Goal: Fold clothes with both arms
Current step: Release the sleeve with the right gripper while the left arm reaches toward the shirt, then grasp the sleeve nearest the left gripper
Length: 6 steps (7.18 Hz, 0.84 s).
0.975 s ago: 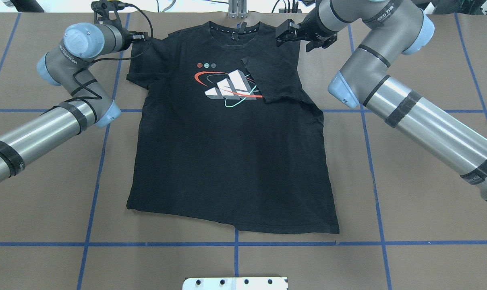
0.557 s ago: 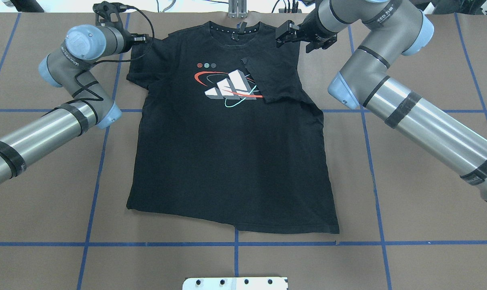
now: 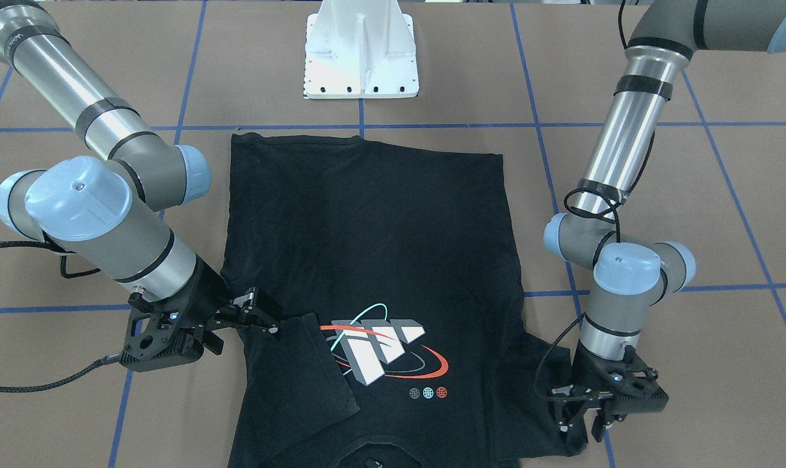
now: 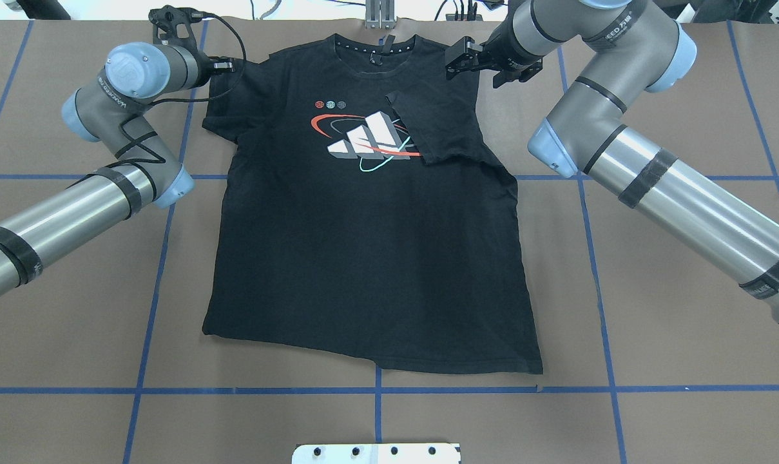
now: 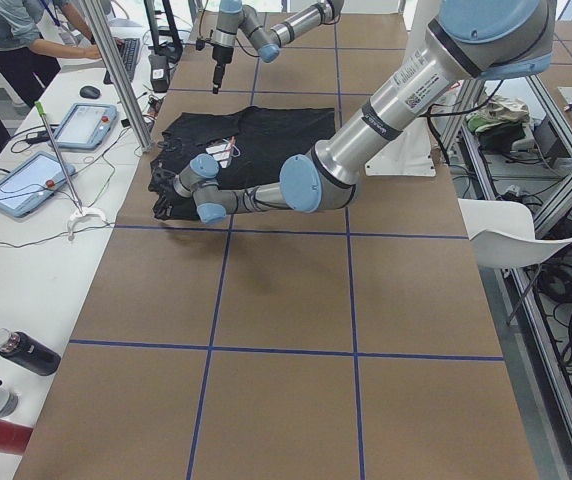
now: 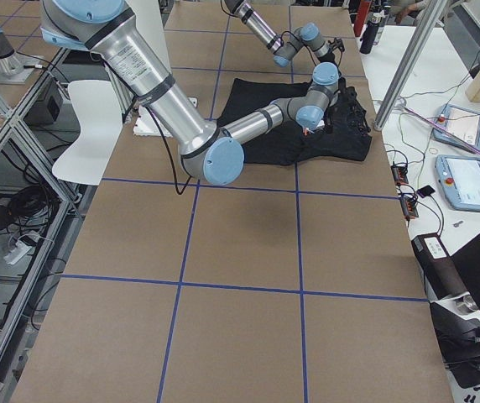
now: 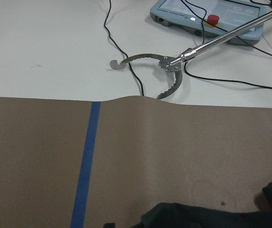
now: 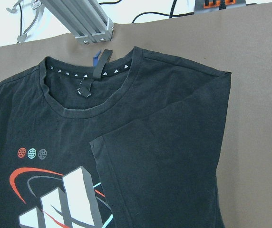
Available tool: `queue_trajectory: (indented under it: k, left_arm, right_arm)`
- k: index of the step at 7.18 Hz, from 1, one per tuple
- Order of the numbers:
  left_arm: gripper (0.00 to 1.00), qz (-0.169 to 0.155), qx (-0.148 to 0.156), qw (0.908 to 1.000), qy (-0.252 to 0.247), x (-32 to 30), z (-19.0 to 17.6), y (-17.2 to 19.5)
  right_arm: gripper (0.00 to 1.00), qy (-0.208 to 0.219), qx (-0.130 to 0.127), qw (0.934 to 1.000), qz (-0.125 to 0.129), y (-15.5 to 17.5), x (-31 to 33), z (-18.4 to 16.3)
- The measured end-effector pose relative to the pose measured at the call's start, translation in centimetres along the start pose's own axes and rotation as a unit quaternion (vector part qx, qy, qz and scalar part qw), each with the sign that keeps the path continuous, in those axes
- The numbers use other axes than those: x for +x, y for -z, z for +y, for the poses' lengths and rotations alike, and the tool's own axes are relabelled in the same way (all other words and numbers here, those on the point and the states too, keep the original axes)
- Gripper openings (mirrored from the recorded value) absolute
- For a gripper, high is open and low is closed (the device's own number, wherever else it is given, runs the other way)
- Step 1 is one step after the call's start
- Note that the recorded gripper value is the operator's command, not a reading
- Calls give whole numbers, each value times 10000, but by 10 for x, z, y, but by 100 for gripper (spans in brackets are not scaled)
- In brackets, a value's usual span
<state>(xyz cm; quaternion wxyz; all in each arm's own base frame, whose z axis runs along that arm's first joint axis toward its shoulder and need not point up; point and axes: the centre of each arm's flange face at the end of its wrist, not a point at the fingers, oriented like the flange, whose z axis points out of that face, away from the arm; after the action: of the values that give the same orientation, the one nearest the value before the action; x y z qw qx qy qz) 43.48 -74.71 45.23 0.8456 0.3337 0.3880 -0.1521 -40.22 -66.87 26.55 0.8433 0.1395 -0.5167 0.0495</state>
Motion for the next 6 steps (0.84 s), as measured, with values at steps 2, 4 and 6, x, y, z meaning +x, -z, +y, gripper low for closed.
queue_trajectory:
  k: [2, 4, 6]
  left_arm:
    - [53, -20, -22, 10000, -5, -1, 3, -2]
    - [44, -51, -45, 10000, -17, -4, 5, -3]
    - [32, -51, -51, 10000, -24, -3, 6, -4]
  right_arm:
    - [100, -3, 25, 10000, 19, 0, 1, 0]
    - [100, -3, 32, 10000, 23, 0, 1, 0]
    - [100, -5, 36, 10000, 29, 0, 2, 0]
